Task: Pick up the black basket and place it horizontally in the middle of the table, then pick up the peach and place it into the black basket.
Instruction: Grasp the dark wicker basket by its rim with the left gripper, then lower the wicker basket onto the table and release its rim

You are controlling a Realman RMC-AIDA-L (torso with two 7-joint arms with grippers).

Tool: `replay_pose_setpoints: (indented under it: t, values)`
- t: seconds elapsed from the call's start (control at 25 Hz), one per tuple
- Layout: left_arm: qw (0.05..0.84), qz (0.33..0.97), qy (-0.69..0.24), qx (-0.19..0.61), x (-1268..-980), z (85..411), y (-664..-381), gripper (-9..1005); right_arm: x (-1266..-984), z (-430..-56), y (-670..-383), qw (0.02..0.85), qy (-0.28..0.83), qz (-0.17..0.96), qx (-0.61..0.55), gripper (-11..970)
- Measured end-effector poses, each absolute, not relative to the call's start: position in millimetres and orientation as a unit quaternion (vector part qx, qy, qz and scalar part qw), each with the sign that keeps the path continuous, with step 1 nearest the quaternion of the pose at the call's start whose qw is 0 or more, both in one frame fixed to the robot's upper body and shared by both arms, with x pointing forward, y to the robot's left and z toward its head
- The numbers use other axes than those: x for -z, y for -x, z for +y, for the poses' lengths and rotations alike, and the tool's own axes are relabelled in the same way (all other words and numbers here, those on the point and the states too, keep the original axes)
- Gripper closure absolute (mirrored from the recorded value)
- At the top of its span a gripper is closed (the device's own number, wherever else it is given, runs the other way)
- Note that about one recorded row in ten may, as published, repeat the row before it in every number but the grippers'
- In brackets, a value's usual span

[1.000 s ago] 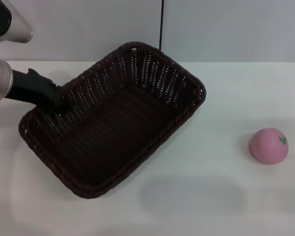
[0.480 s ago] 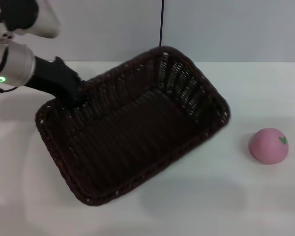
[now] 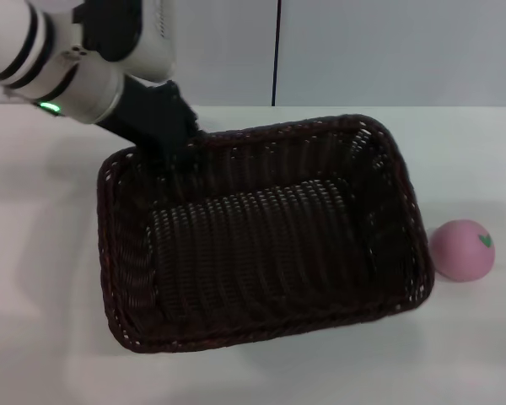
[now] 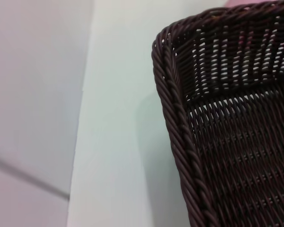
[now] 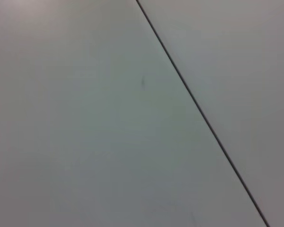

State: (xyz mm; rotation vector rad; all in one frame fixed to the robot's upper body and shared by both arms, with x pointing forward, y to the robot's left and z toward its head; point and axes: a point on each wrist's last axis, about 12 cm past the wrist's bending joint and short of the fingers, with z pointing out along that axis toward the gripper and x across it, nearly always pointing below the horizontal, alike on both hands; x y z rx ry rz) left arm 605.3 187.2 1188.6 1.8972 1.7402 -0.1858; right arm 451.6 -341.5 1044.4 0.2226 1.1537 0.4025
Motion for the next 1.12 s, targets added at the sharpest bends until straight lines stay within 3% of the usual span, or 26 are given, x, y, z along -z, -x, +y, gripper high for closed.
replay_pose_setpoints:
  t: [0.4, 1.12]
  values:
    - [0.268, 0.573, -0.773, 0.043, -1192, 154, -606, 763, -1043, -346, -454, 0.808, -0.113, 0.549, -0.183, 264]
    - [0.299, 0.614, -0.727, 0.075, -1184, 163, -603, 739, -1043, -348, -455, 0.806, -0.111, 0.553, -0.180, 265]
